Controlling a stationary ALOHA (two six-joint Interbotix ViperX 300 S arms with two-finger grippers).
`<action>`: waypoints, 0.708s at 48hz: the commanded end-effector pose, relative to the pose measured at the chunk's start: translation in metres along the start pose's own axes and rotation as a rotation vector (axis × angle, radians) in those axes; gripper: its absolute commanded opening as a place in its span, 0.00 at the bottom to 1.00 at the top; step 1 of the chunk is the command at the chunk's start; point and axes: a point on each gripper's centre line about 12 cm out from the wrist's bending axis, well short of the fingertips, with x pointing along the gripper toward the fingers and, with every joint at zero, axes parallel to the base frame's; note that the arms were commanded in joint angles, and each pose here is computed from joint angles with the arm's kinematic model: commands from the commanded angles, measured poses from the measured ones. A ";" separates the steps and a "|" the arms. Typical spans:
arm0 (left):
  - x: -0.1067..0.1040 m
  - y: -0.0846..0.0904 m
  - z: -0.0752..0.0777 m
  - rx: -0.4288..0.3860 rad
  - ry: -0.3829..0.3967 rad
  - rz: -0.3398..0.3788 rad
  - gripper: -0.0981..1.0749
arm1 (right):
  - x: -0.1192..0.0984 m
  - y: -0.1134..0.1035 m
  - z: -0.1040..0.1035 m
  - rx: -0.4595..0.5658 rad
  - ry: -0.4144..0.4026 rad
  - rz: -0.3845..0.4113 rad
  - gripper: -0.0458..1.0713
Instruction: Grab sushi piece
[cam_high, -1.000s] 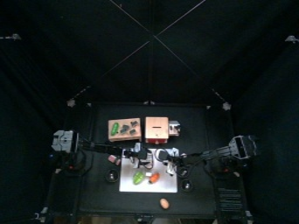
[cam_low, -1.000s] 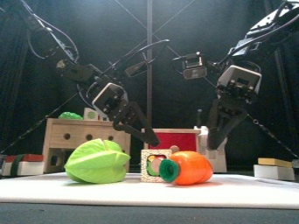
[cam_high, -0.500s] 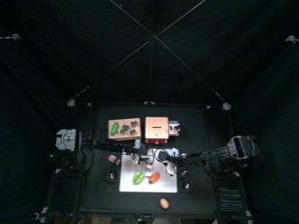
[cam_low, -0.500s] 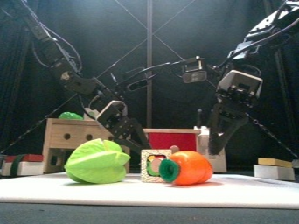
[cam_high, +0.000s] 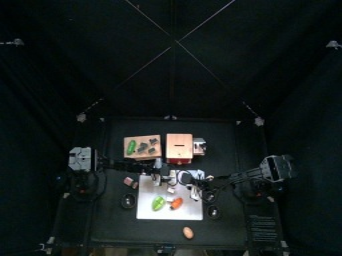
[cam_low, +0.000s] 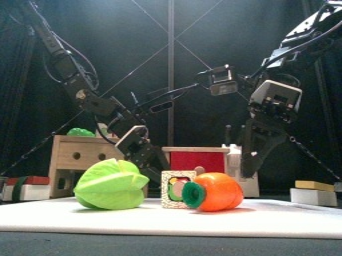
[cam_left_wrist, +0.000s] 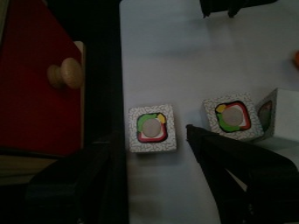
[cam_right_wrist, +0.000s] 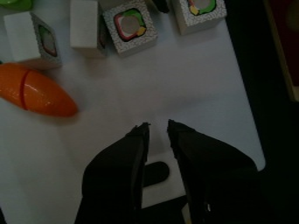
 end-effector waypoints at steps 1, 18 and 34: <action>-0.005 0.005 0.014 -0.001 -0.041 0.012 0.90 | -0.017 -0.001 0.009 0.016 -0.051 0.015 0.63; -0.001 0.005 0.013 -0.003 -0.035 0.011 0.90 | -0.029 -0.005 0.005 0.024 -0.072 0.025 0.63; 0.011 0.003 0.003 -0.009 -0.004 0.004 0.90 | -0.028 -0.005 0.004 0.025 -0.068 0.025 0.63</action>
